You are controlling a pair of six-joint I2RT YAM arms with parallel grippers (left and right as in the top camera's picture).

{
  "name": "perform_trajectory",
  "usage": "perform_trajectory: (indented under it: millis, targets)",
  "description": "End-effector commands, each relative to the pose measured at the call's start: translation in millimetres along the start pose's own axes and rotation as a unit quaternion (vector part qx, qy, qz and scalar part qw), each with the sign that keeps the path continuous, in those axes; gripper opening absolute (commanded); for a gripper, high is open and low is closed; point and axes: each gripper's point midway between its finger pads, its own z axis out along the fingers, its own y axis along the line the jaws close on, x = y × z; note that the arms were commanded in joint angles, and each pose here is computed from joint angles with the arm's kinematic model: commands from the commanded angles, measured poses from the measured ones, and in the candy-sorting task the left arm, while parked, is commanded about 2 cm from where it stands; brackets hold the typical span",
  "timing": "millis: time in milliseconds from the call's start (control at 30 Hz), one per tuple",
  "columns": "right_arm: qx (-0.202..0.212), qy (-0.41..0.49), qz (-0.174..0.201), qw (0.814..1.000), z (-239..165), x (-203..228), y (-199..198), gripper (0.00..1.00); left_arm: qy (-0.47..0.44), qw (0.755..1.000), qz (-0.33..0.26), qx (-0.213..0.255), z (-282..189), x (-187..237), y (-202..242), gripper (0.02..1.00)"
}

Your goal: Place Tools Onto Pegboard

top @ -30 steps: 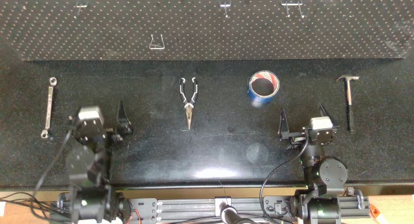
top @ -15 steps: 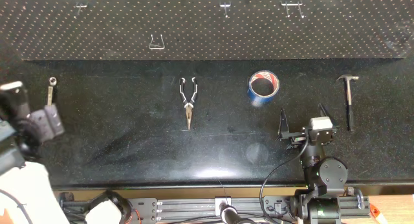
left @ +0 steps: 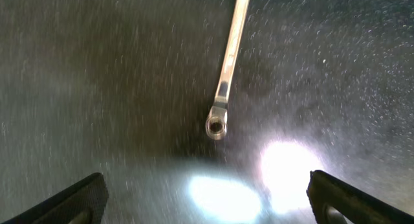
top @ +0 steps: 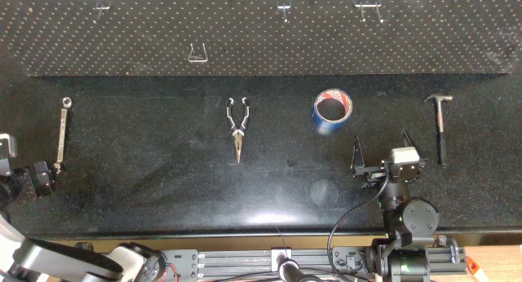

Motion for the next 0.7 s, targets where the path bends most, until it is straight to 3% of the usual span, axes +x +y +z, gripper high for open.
perform_trajectory:
  millis: [33, 300, 433, 533, 700]
  targets:
    - [-0.011, -0.001, -0.005, 1.0, 0, 1, 5, 0.982, -0.036, 0.991, 0.121, 0.036, 26, -17, 0, 0.993]
    - [-0.011, -0.001, -0.005, 1.0, 0, 1, 5, 0.982, -0.004, 0.988, 0.142, 0.069, 90, -19, -10, 0.996]
    - [-0.011, -0.001, -0.005, 1.0, 0, 1, 5, 0.982, -0.024, 0.997, 0.066, 0.029, 105, -38, 7, 0.996]
    - [-0.011, -0.001, -0.005, 1.0, 0, 1, 5, 0.982, -0.019, 0.997, 0.071, 0.038, 112, -40, -2, 0.996]
    - [-0.011, -0.001, -0.005, 1.0, 0, 1, 5, 0.982, -0.027, 0.999, 0.011, 0.036, 117, -49, -5, 0.996]
